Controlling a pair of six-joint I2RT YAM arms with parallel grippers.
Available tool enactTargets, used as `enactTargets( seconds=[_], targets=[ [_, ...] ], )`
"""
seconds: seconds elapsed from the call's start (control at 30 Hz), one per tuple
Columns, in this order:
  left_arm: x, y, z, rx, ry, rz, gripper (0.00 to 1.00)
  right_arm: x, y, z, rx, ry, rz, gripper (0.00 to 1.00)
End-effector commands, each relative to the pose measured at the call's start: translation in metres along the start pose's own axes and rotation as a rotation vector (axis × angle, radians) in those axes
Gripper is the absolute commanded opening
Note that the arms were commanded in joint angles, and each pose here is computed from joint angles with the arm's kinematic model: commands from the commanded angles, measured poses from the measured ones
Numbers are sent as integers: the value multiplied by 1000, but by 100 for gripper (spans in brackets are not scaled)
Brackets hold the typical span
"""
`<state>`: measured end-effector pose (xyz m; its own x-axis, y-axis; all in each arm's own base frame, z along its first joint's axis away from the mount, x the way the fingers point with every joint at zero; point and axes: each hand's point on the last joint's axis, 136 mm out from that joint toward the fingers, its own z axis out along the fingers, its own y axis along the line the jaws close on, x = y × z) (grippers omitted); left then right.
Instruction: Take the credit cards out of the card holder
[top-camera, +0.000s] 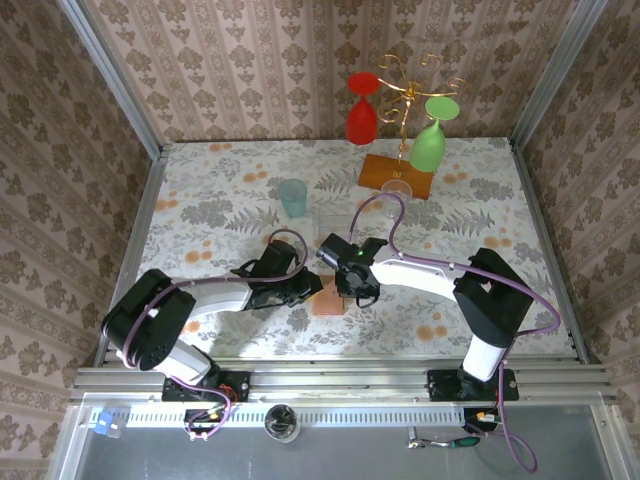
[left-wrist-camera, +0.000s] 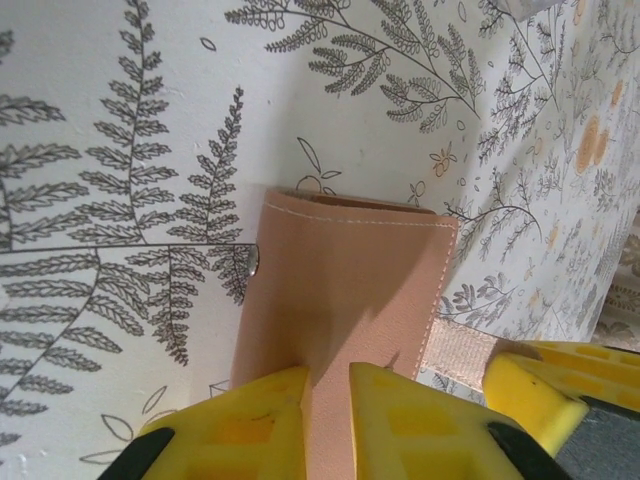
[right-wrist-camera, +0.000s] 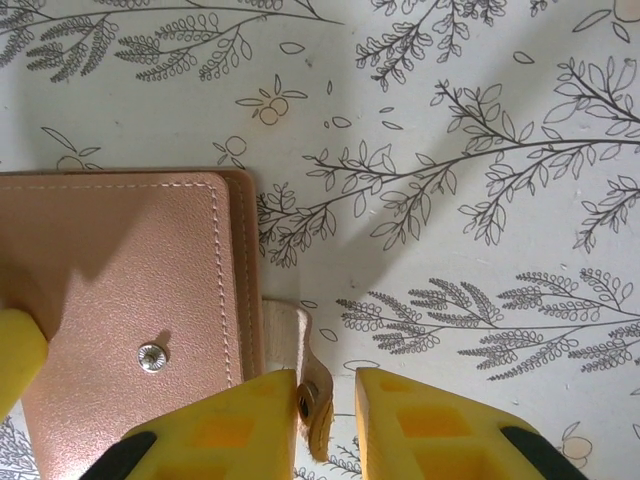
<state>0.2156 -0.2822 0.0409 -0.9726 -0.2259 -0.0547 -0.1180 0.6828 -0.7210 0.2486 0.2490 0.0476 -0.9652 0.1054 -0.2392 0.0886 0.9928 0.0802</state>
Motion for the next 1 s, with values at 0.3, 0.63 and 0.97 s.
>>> enactTargets(
  seconds=[0.3, 0.63, 0.97],
  targets=[
    [-8, -14, -16, 14, -38, 28, 21, 4, 6, 19, -83, 40, 30, 23],
    [-15, -12, -27, 15, -70, 21, 22, 9, 13, 32, -139, 72, 54, 21],
    [-19, -6, -32, 10, -84, 10, 22, 13, 7, 38, -130, 86, 74, 17]
  ],
)
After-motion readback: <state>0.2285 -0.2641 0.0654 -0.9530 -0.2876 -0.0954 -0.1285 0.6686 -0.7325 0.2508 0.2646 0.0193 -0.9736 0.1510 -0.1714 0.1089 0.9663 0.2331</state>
